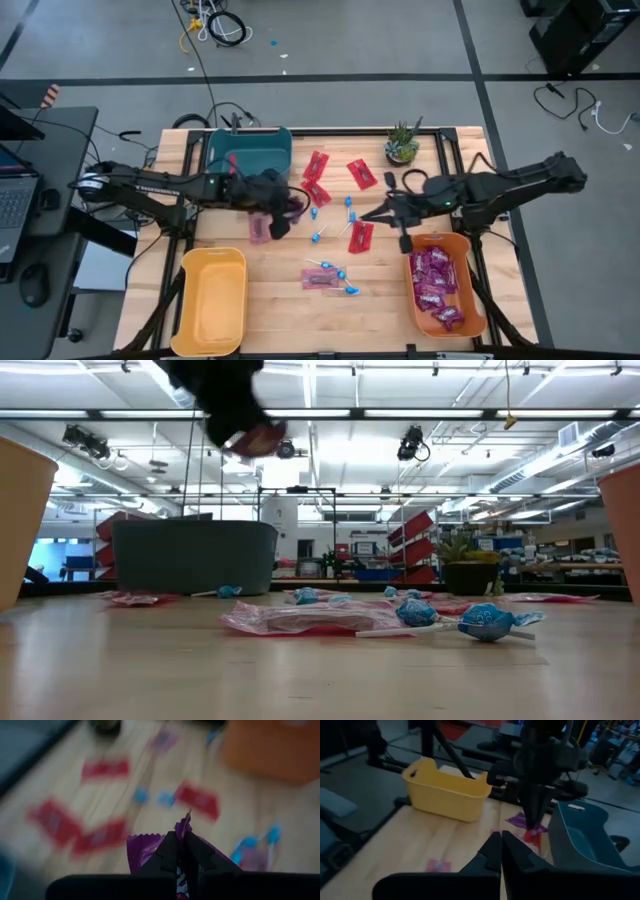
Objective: Sort candy
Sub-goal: Put the purple candy into the orange bin
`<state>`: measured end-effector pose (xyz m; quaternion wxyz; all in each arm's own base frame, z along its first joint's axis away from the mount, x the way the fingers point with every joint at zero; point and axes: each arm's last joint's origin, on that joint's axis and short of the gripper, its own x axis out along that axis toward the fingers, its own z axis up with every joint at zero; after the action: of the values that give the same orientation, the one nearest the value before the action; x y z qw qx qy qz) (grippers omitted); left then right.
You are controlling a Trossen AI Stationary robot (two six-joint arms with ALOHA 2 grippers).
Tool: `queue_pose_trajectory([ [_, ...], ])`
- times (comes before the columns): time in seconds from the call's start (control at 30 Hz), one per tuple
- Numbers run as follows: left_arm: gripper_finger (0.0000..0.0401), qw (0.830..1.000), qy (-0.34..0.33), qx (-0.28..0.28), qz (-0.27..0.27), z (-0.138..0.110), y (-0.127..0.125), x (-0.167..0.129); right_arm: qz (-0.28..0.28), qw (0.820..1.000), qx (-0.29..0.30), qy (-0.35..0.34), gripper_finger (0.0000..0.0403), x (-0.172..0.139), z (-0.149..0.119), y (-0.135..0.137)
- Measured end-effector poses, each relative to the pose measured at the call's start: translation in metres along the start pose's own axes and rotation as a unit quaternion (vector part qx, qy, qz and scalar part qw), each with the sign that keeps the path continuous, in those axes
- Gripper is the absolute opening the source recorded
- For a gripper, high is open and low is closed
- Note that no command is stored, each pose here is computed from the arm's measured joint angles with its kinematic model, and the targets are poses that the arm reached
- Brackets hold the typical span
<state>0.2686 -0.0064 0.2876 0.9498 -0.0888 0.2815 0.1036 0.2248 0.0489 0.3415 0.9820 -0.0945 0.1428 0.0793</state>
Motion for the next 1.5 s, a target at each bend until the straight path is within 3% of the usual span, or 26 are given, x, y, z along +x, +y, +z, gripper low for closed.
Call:
queue_pose_trajectory([
  [0.2,0.0008,0.986,-0.125,0.082,-0.074,0.021,-0.017,0.015,0.0,1.0,0.018,-0.017,0.0,-0.034,0.006,0.005],
  [0.53,0.0008,0.939,-0.275,0.13,-0.164,0.034,-0.035,0.059,-0.128,0.989,0.045,-0.057,0.0,-0.076,0.012,-0.004],
  [0.8,0.0008,0.909,-0.34,0.137,-0.2,0.035,-0.044,0.091,-0.222,0.97,0.096,-0.012,0.0,-0.093,-0.001,-0.01],
  [1.0,0.0008,0.906,-0.343,0.155,-0.195,0.043,-0.052,0.118,-0.192,0.974,0.111,0.047,0.0,-0.094,-0.015,-0.004],
  [1.33,0.0008,0.9,-0.371,0.164,-0.163,0.053,-0.056,0.15,-0.11,0.983,0.128,0.069,0.0,-0.092,-0.018,0.02],
  [1.5,0.0008,0.88,-0.424,0.178,-0.119,0.061,-0.054,0.143,-0.112,0.986,0.076,0.093,0.0,-0.078,-0.024,0.041],
])
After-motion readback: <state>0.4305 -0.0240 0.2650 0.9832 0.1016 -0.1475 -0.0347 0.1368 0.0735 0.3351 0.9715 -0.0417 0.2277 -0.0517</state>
